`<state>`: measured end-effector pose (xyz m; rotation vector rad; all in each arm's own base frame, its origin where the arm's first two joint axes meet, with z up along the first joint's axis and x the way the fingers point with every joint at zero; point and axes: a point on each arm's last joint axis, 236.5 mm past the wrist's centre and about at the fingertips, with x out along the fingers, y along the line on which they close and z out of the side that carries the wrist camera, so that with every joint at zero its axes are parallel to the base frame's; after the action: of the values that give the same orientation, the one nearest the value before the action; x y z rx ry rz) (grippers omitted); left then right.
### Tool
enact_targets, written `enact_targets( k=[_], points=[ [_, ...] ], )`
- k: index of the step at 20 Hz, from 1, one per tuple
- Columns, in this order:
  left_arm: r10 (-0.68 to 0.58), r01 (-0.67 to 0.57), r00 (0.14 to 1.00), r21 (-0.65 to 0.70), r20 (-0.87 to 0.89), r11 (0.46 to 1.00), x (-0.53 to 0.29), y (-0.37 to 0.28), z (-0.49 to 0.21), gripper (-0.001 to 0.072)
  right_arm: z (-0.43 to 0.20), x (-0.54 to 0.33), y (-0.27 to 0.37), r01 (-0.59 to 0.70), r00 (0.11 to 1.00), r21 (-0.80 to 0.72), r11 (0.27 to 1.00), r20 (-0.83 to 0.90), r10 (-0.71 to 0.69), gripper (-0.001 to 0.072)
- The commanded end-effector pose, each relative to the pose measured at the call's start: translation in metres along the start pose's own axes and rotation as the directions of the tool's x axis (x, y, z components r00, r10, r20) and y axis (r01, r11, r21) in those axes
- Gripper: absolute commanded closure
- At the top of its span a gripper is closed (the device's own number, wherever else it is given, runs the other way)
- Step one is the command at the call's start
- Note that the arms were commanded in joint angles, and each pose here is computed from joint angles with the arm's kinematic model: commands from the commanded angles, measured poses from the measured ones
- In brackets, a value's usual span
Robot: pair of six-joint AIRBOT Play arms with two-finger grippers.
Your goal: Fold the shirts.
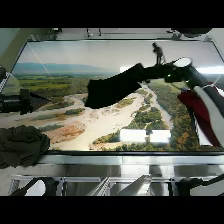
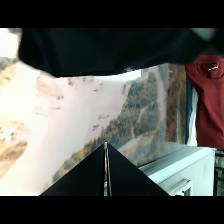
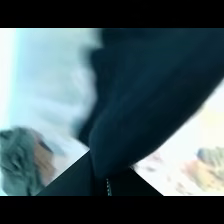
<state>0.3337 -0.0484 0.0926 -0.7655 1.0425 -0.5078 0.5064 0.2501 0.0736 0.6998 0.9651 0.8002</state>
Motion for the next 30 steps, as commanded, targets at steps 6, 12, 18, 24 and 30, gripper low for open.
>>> enact_targets(
  k=[6,12,18,24,30],
  points=[
    [-0.031,0.031,0.997,0.000,-0.067,1.000,0.000,-0.007,-0.016,0.0691,0.011,-0.155,0.032,0.048,0.979,0.038,0.998,0.196,-0.054,0.0697],
    [-0.011,0.011,1.000,0.001,-0.024,1.000,0.000,-0.003,-0.006,0.0691,0.011,-0.253,0.049,0.115,0.925,0.014,0.993,0.362,-0.112,0.0695],
    [0.020,-0.020,0.999,0.001,0.042,1.000,0.000,0.005,0.010,0.0690,0.081,-0.287,-0.007,0.186,0.796,0.093,0.978,0.570,-0.206,0.0695],
    [0.040,-0.040,0.996,-0.001,0.085,0.999,-0.001,0.010,0.020,0.0690,0.178,-0.361,0.034,0.206,0.733,-0.094,0.974,0.675,-0.090,0.0693],
    [0.036,-0.036,0.996,-0.001,0.077,0.999,0.000,0.009,0.018,0.0690,0.130,-0.451,-0.033,0.268,0.725,0.146,0.952,0.620,-0.299,0.0693]
  ],
)
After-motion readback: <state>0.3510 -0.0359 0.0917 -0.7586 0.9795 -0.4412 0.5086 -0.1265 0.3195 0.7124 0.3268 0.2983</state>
